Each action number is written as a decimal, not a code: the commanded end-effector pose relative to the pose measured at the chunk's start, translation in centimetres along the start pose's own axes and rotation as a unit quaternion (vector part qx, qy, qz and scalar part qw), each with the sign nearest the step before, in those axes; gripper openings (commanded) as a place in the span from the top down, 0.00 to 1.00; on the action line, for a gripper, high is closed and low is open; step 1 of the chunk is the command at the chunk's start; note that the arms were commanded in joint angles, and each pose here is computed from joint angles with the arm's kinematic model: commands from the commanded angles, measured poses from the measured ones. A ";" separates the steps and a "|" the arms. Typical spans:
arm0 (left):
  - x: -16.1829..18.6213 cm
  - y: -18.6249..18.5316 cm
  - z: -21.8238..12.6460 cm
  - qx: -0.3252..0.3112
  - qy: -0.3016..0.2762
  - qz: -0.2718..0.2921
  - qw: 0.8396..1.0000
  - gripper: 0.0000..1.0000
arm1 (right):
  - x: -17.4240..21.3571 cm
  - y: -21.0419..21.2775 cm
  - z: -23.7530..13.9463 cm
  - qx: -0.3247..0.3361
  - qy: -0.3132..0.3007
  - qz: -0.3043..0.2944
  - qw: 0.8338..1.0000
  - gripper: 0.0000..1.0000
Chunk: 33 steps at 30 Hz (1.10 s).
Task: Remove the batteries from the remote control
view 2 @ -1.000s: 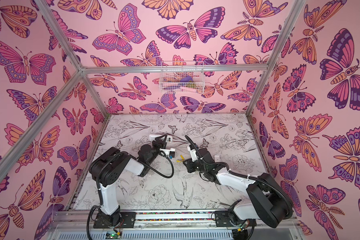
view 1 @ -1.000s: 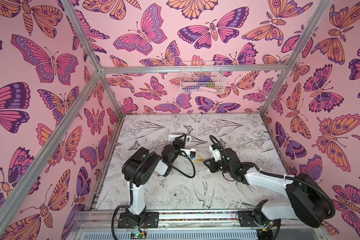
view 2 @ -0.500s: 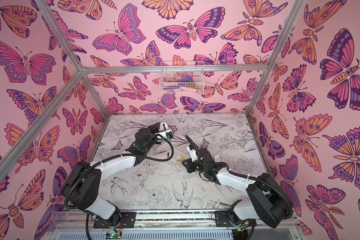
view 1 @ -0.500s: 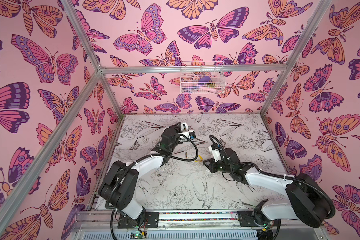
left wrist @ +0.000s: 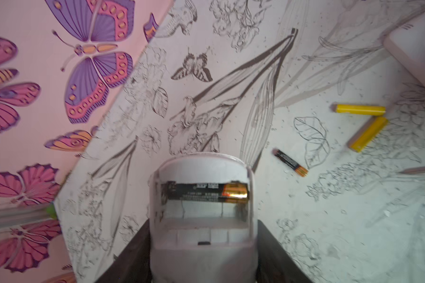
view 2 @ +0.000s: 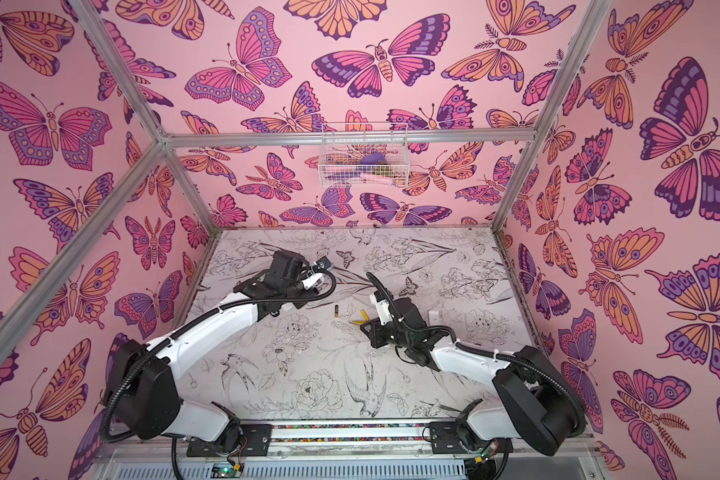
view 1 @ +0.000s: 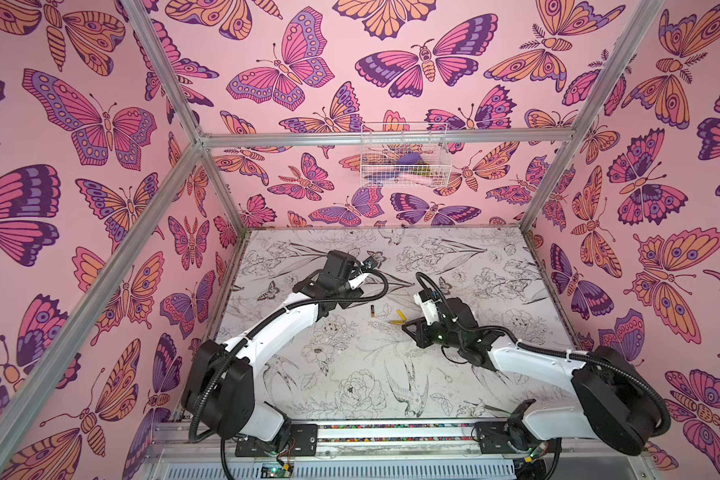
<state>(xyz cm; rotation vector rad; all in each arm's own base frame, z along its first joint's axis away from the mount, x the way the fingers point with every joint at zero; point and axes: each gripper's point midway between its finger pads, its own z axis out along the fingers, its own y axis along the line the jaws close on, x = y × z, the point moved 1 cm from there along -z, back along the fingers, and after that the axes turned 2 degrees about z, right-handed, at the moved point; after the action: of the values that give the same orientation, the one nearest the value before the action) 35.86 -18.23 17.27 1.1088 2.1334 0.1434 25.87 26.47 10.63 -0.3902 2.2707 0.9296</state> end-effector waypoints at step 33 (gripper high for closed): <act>10.5 -10.8 5.4 0.168 0.187 -0.207 0.946 0.69 | 2.2 3.0 5.2 -0.026 0.044 -0.014 0.999 1.00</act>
<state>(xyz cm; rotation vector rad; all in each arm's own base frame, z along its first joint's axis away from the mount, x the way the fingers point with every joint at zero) 28.27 -18.09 3.26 0.8489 2.7291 -0.2300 24.64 31.13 7.53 -0.4965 2.3437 0.9613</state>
